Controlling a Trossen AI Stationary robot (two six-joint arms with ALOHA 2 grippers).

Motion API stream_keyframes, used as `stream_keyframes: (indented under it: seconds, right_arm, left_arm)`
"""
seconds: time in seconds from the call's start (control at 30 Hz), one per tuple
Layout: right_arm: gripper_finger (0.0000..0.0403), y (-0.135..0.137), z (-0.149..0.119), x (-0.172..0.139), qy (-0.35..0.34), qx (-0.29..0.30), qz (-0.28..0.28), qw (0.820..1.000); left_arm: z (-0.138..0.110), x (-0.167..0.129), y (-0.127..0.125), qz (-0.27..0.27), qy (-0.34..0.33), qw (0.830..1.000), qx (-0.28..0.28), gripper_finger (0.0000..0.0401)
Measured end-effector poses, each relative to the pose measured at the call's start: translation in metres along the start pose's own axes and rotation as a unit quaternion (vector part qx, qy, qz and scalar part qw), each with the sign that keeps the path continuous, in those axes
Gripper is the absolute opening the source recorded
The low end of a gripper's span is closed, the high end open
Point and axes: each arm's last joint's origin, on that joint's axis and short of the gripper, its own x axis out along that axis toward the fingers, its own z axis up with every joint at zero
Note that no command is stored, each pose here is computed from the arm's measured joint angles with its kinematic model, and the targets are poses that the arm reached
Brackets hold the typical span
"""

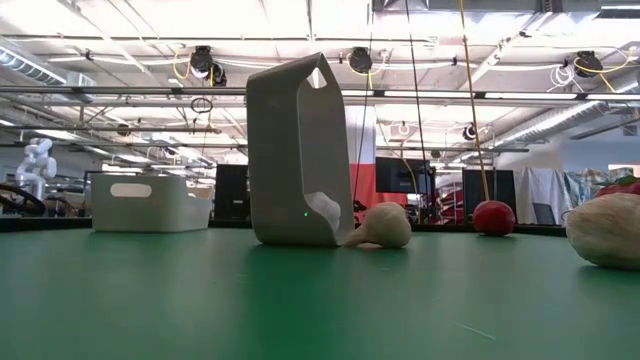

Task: Sort produce into baskets
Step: Put the tomato into the transparent bin, then adjust the gray bin

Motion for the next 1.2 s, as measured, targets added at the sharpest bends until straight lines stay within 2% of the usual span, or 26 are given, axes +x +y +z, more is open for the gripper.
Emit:
stream_keyframes:
  seconds: [0.23, 0.43, 0.53, 0.67, 0.77, 0.9, 1.03, 1.1, 1.2]
  right_arm:
    - [0.0356, -0.001, 0.001, 0.002, 0.0, -0.042, -0.004, 0.999]
    - [0.0376, -0.002, 0.001, 0.0, 0.0, -0.085, -0.001, 0.996]
    - [0.0377, -0.007, -0.004, -0.011, -0.013, -0.094, 0.012, 0.995]
    - [0.0377, -0.021, -0.015, -0.036, -0.092, -0.082, 0.027, 0.992]
    - [0.0377, -0.034, -0.024, -0.058, -0.169, -0.064, 0.04, 0.983]
    - [0.0377, -0.052, -0.034, -0.081, -0.239, -0.041, 0.063, 0.968]
    - [0.0377, -0.066, -0.039, -0.094, -0.27, -0.037, 0.07, 0.96]
    - [0.0377, -0.071, -0.042, -0.096, -0.269, -0.042, 0.063, 0.96]
    - [0.0377, -0.076, -0.043, -0.096, -0.263, -0.05, 0.04, 0.963]
  left_arm:
    - [0.018, -0.001, 0.002, 0.005, -0.024, 0.998, 0.055, 0.0187]
    - [0.03, 0.004, 0.01, 0.014, -0.03, 0.998, 0.045, 0.021]
    - [0.044, 0.007, 0.015, 0.023, -0.033, 0.999, 0.035, 0.0222]
    - [0.055, 0.02, 0.03, 0.078, 0.01, 0.997, -0.021, 0.0223]
    - [0.061, 0.033, 0.047, 0.116, 0.042, 0.988, -0.094, 0.0223]
    - [0.072, 0.054, 0.07, 0.103, 0.096, 0.971, -0.192, 0.0223]
    - [0.079, 0.075, 0.094, 0.086, 0.161, 0.939, -0.29, 0.0223]
    - [0.077, 0.083, 0.103, 0.098, 0.193, 0.928, -0.305, 0.0223]
    - [0.077, 0.092, 0.109, 0.109, 0.205, 0.919, -0.32, 0.0223]
